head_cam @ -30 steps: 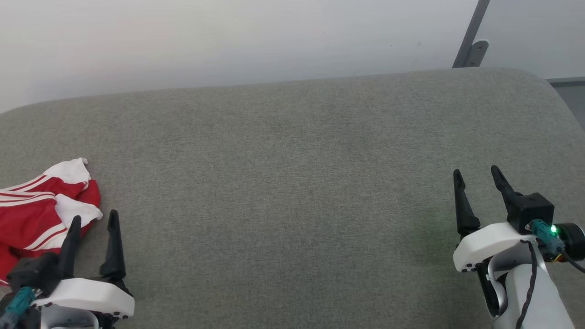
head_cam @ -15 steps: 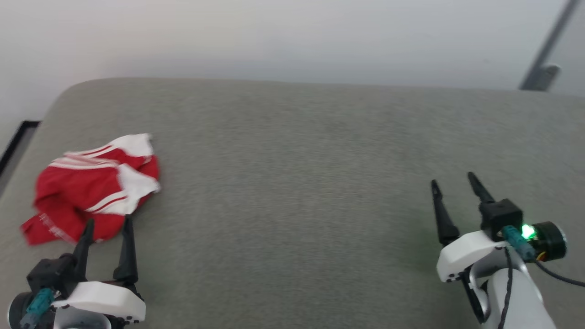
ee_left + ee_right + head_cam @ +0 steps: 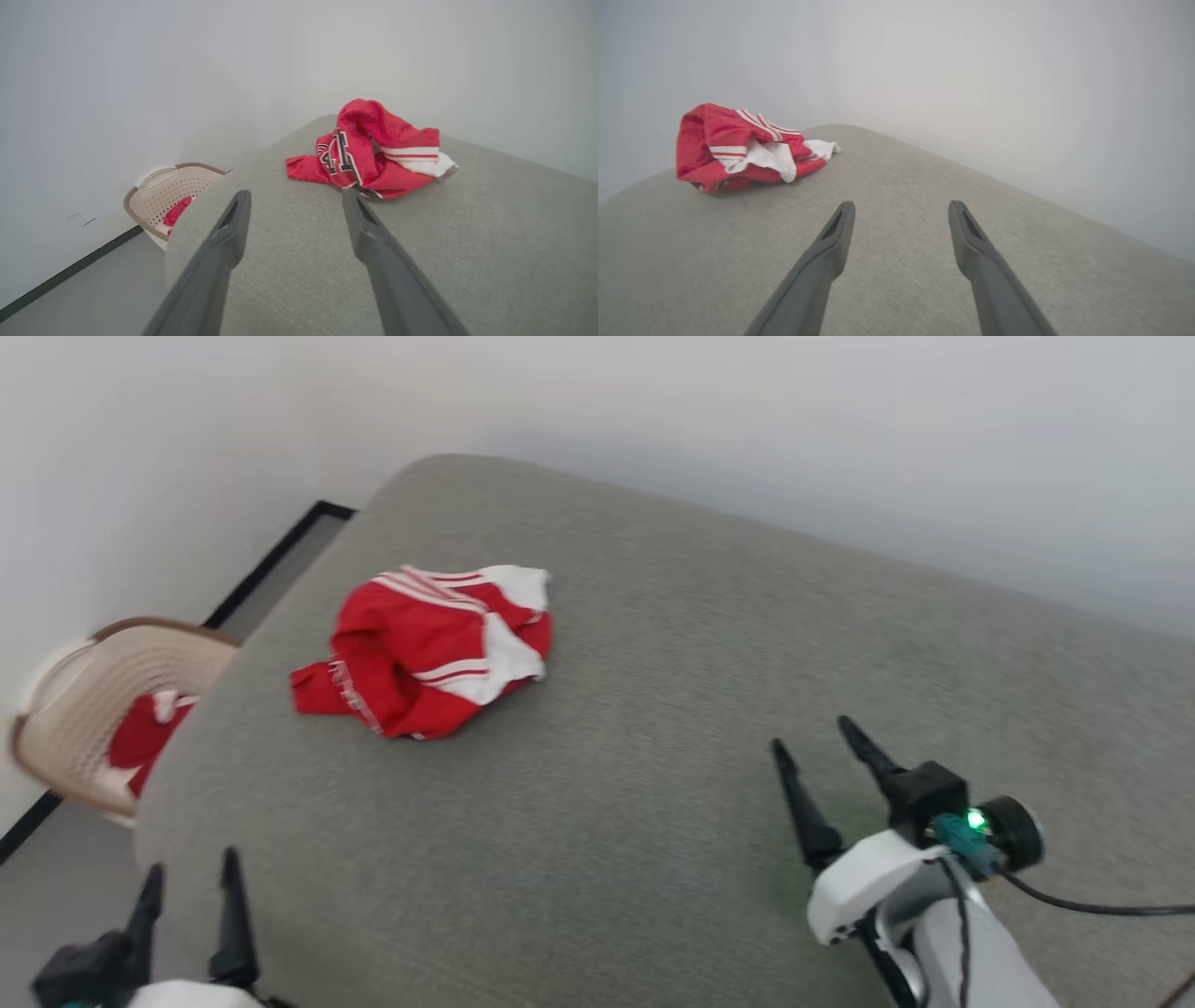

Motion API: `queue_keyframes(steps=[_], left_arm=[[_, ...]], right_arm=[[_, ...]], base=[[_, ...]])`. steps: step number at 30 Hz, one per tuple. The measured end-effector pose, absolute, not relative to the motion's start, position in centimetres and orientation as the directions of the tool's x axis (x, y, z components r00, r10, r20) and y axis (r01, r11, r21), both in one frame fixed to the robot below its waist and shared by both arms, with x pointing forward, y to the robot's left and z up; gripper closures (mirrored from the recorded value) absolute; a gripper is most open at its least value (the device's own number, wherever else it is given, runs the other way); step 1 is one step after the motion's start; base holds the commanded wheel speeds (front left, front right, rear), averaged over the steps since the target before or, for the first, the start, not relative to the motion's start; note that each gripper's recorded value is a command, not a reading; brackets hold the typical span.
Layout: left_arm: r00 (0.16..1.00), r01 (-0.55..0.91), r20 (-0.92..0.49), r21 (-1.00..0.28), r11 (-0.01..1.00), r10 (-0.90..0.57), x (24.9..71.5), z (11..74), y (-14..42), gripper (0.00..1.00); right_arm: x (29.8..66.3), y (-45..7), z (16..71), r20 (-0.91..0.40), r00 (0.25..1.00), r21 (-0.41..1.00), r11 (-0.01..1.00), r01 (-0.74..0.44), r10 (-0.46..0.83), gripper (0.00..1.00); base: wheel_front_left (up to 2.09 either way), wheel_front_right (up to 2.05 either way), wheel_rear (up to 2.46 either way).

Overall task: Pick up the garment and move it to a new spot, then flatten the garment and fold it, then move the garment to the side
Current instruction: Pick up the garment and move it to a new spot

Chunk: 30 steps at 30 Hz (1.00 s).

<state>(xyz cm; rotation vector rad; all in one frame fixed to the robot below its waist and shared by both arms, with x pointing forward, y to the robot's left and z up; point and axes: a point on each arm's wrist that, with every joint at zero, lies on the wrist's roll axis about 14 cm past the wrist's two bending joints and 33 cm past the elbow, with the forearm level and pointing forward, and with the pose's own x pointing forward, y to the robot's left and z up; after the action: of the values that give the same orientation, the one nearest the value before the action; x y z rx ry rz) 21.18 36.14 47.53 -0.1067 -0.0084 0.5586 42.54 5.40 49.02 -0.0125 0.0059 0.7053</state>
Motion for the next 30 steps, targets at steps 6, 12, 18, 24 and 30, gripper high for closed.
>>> queue_keyframes(steps=[6,12,18,24,30], left_arm=[[0.749,-0.658,-0.011,-0.141,0.74,0.663,16.0,47.6,38.3,0.0],[0.748,-0.657,-0.014,-0.155,0.737,0.664,16.0,47.4,37.7,0.0],[0.828,-0.557,-0.008,-0.134,0.82,0.561,19.1,47.6,35.9,0.0],[0.908,-0.4,0.111,-0.061,0.914,0.405,26.2,52.9,37.0,0.0],[0.966,-0.259,-0.013,-0.008,0.966,0.259,34.5,52.7,38.8,0.0]], right_arm=[[40.5,11.1,50.4,0.021,0.643,0.012,0.643,-0.766,0.765,0.0],[39.9,12.1,50.5,0.021,0.615,0.029,0.614,-0.789,0.788,0.0],[40.3,10.1,49.8,0.005,0.663,0.05,0.662,-0.748,0.748,0.0],[41.7,7.0,49.2,0.0,0.727,0.051,0.726,-0.686,0.687,0.0],[44.1,1.8,47.4,-0.023,0.818,0.09,0.816,-0.571,0.575,0.0]], base=[[0.0,0.0,0.0],[0.0,0.0,0.0],[0.0,0.0,0.0],[0.0,0.0,0.0],[0.0,0.0,0.0]])
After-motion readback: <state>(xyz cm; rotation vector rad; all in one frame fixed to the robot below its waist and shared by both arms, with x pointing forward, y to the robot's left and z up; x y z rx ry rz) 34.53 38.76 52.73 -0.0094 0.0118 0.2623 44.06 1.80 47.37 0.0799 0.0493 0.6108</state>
